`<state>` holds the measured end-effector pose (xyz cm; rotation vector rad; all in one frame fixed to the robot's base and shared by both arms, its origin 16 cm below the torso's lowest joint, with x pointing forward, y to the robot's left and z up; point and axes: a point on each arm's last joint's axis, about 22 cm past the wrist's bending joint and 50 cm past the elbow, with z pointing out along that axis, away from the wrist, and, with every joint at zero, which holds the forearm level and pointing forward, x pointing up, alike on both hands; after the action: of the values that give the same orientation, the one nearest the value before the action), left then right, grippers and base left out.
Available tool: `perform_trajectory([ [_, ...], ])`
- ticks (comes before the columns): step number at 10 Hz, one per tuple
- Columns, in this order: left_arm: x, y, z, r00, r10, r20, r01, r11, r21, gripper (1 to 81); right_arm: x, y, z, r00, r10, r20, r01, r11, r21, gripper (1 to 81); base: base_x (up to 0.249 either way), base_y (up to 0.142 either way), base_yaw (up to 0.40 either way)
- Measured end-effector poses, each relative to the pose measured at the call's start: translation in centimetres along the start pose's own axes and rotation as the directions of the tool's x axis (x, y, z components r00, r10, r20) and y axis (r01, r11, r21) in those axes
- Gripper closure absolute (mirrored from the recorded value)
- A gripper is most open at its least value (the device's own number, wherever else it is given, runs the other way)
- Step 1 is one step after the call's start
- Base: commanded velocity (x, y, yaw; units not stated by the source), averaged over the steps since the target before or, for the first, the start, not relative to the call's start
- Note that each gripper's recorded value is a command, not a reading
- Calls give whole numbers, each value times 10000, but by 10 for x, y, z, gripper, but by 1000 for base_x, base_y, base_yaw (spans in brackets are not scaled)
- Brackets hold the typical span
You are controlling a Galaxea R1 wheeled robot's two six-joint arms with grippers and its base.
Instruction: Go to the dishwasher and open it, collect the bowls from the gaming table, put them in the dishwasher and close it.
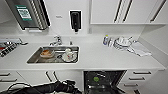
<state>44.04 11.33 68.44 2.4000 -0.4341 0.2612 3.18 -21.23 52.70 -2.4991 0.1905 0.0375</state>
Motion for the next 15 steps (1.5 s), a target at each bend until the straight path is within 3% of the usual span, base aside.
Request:
perform_trajectory([
  [1,-43,-22,-11,9982,-452,383,444,9988,224,10,9,-5,-14,9999,-70,-82,72,9998,175,811,0,0,0],
  [2,-91,-40,-17,9924,-917,825,881,9950,461,10,24,-4,-35,9996,-175,-235,181,9995,250,811,0,0,0],
  [4,-185,-45,-10,9738,-1766,1431,1716,9840,471,10,52,-12,-66,9983,-274,-515,298,9985,464,811,0,0,0],
  [5,-237,-38,-4,9599,-2222,1706,2191,9750,371,10,74,-25,-76,9970,-302,-717,352,9969,704,811,0,0,0],
  [6,-291,-37,-2,9417,-2733,1962,2689,9619,494,10,106,-43,-83,9936,-289,-1094,400,9941,1009,811,0,0,0],
  [8,-389,-50,-8,9049,-3620,2236,3432,9316,1194,10,146,-56,-94,9883,34,-1523,155,9923,1232,811,0,0,0],
  [9,-429,-53,-10,8904,-3989,2193,3731,9155,1505,10,161,-54,-100,9854,302,-1678,-98,9926,1214,811,0,0,0],
  [10,-465,-52,-10,8805,-4259,2083,3959,9022,1714,10,178,-55,-107,9811,594,-1840,-364,9914,1255,811,0,0,0],
  [11,-489,-52,-8,8799,-4371,1865,4057,8953,1840,10,200,-61,-112,9747,830,-2076,-549,9889,1378,811,0,0,0],
  [12,-505,-49,-4,8819,-4426,1624,4124,8911,1894,10,221,-67,-118,9678,999,-2309,-661,9865,1495,811,0,0,0],
  [13,-517,-44,3,8835,-4438,1499,4151,8900,1886,10,241,-73,-123,9610,1144,-2517,-752,9842,1604,811,0,0,0],
  [15,-527,-14,37,8815,-4521,1363,4309,8882,1594,10,277,-74,-132,9464,1382,-2920,-932,9822,1628,811,0,0,0],
])
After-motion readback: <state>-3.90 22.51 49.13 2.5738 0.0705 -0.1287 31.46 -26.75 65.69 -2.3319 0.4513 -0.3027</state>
